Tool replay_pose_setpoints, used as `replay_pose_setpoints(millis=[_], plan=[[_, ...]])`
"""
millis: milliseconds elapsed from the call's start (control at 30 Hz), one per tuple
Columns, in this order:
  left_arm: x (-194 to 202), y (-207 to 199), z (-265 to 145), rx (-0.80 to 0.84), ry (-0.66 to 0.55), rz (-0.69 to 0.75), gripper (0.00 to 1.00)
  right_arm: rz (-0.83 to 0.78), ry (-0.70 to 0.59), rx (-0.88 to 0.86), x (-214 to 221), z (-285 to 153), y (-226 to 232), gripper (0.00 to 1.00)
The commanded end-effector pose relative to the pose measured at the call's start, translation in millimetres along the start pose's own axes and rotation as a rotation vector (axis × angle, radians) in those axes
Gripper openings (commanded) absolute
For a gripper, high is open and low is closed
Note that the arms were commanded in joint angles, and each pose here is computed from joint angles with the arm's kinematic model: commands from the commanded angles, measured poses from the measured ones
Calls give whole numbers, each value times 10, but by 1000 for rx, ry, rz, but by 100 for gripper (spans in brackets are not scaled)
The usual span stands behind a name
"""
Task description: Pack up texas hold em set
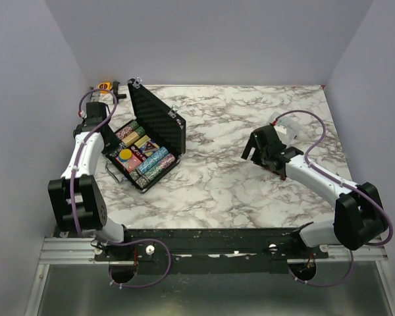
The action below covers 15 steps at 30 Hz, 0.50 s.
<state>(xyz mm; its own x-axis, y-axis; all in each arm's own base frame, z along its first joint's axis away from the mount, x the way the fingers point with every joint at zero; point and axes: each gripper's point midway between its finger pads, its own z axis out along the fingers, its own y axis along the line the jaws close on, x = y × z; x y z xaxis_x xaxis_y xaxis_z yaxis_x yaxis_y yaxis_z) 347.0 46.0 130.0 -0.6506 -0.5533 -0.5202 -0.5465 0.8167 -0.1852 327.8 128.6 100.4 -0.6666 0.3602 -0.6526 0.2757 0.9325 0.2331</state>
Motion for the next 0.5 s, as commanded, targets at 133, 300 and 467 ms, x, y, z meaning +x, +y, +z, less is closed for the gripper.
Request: replay_pose_setpoints(millis=[133,300,467], plan=[[-11,178,278,-136,69,-70,0,-13,-70,33,-89,52,-106,91],[10,243,323,-179,74,-103,0,-10,-68,27,-85,66,-91,91],[35,287,385,-188,89,-120,0,-13,-60,26,-64,84,-82,91]])
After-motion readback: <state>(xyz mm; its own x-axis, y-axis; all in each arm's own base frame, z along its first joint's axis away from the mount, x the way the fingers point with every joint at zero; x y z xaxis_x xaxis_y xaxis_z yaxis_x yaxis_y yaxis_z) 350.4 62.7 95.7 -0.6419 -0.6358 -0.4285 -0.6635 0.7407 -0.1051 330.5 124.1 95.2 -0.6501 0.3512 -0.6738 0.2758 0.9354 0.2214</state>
